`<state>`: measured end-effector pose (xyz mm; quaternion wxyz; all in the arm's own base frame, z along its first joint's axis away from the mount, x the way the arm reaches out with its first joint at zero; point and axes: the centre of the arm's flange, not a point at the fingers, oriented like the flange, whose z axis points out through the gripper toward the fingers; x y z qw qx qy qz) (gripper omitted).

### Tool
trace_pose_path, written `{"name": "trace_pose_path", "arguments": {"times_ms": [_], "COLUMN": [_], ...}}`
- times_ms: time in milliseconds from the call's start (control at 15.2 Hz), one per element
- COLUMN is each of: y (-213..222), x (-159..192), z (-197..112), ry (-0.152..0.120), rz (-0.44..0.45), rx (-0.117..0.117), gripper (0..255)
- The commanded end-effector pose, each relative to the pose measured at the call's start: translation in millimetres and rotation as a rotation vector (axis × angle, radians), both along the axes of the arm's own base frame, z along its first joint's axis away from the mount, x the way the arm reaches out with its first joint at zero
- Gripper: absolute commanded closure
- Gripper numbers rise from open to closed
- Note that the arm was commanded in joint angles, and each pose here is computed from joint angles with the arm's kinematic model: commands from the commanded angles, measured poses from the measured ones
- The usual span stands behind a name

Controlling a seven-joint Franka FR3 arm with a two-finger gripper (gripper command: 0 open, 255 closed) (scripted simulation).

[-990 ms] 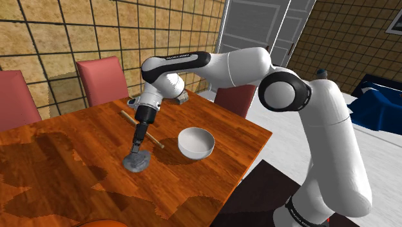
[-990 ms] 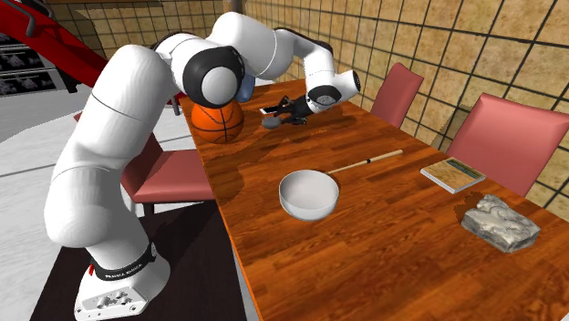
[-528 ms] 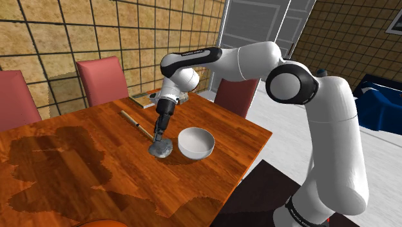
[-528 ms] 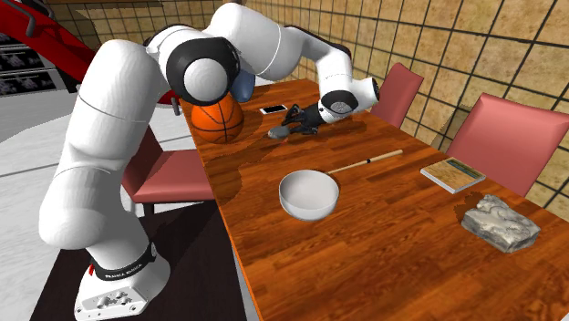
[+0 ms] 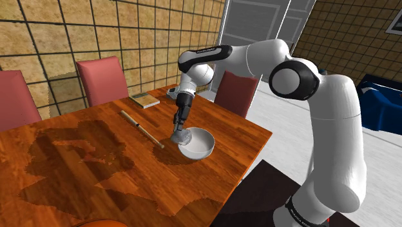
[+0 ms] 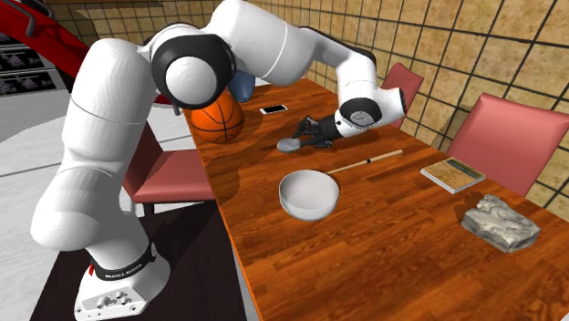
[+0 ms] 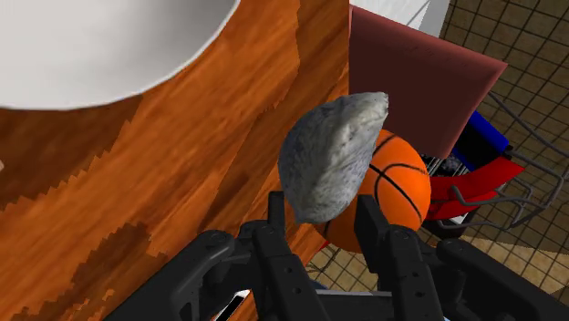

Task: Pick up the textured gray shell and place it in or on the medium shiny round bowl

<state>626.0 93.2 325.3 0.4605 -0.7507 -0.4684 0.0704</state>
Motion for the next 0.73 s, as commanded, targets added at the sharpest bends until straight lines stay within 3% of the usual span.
{"name": "trace_pose_path", "arguments": {"times_ms": [0, 462, 660], "y": [-26.9, -122.8, -122.8], "x": [1.0, 2.4, 2.4], "z": [1.5, 4.8, -11.0], "ry": [0.0, 0.0, 0.0], "rz": [0.001, 0.001, 0.001], "rx": [0.0, 0.0, 0.0], "gripper": [255, 255, 255]}}
